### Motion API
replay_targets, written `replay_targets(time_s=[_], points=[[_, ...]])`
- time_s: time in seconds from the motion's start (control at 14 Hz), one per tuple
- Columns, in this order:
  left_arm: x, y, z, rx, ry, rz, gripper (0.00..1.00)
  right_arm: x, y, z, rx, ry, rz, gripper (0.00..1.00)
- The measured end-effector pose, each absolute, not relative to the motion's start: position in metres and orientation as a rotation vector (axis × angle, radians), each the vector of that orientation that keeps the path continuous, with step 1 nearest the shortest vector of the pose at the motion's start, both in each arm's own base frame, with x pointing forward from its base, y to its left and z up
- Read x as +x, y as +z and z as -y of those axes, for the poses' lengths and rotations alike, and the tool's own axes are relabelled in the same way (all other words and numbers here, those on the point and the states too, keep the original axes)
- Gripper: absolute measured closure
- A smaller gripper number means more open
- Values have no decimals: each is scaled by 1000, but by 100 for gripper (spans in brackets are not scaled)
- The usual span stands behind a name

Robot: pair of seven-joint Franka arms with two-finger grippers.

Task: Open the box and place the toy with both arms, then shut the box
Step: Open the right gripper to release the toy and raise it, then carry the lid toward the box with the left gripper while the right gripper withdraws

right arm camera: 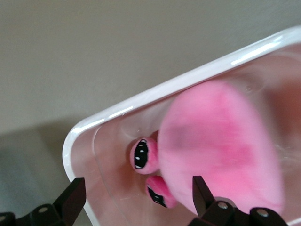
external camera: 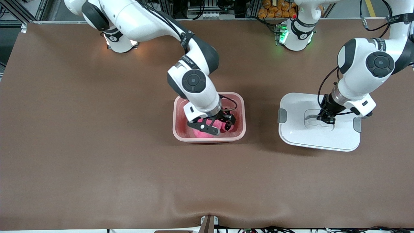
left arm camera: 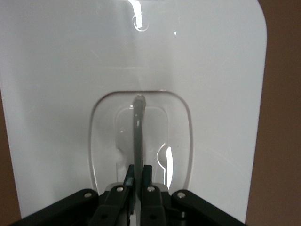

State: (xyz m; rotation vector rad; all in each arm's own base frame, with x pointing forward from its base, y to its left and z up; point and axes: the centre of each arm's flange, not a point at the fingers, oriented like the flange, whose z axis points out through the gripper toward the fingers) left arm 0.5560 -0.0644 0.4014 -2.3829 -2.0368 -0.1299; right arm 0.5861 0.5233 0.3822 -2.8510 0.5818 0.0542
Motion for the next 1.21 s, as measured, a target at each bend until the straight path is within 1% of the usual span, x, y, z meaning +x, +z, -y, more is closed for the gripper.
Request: replay_targets(time_s=[0.36, 0.71, 1.0, 1.21], points=[[561, 425, 103, -2340, -106, 2068, 93, 603, 447, -469, -2871, 83, -660, 0], [573, 447, 156, -2293, -79, 2146, 93, 627, 489, -401, -2866, 100, -777, 0], [576, 476, 195, -2239, -10, 2230, 93, 636, 520, -350, -2879, 134, -807, 0], [581, 480, 224, -2201, 8, 2280, 93, 640, 539, -313, -2877, 179, -809, 0]])
